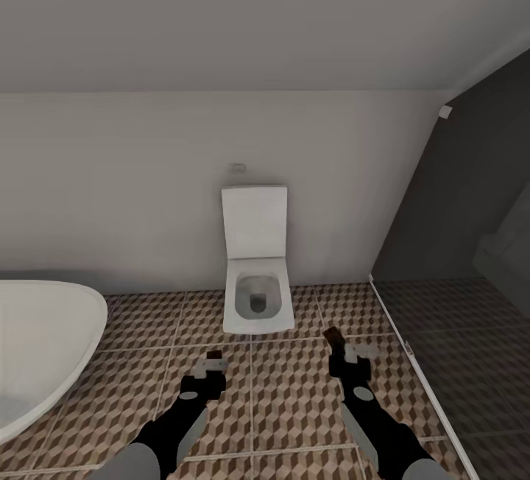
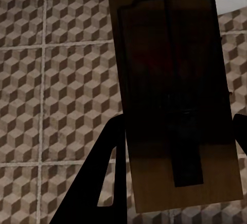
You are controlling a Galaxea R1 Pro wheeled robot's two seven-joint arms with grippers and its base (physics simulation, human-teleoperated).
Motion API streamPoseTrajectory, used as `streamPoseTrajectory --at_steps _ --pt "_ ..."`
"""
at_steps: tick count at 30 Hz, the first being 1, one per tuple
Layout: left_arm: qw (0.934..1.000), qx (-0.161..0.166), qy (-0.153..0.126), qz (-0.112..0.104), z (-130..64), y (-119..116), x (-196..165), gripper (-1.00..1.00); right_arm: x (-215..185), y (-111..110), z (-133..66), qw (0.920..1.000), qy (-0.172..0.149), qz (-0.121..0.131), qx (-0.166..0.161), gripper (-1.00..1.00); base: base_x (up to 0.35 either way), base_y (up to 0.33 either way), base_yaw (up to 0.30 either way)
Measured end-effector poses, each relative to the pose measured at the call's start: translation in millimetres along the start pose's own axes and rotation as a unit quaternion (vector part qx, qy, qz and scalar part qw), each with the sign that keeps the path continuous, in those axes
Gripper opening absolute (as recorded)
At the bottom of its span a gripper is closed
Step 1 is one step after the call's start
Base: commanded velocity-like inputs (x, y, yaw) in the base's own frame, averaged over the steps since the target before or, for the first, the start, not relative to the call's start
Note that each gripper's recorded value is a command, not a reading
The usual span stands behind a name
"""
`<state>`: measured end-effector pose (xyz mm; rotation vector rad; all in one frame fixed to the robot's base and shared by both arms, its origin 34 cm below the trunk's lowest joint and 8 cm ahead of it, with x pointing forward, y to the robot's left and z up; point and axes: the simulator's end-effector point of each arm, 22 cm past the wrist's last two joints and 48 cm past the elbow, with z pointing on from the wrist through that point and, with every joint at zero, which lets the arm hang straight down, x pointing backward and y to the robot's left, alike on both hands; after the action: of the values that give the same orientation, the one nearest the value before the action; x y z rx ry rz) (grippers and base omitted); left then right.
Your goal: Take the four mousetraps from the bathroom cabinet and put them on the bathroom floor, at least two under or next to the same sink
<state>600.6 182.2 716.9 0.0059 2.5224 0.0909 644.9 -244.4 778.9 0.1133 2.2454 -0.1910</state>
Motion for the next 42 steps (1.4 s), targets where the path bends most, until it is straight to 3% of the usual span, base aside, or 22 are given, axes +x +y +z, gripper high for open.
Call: streamPoseTrajectory --at_steps 2,20,42 --pt "1.0 0.001 0.0 0.0 -0.2 -1 0 -1.0 -4 7 -1.5 0.9998 -0.011 -0.012 -0.008 -1.0 0.0 0.0 0.0" --pt "1.0 0.006 0.0 0.0 -1.5 -9 0 -1.0 -5 8 -1.7 0.9998 -0.013 -0.013 -0.009 -1.0 0.0 0.0 0.0" --pt "1.0 0.005 -0.002 -0.001 16.4 -9 0 -1.0 5 7 15.4 0.9998 -0.007 -0.016 -0.006 -1.0 0.0 0.0 0.0"
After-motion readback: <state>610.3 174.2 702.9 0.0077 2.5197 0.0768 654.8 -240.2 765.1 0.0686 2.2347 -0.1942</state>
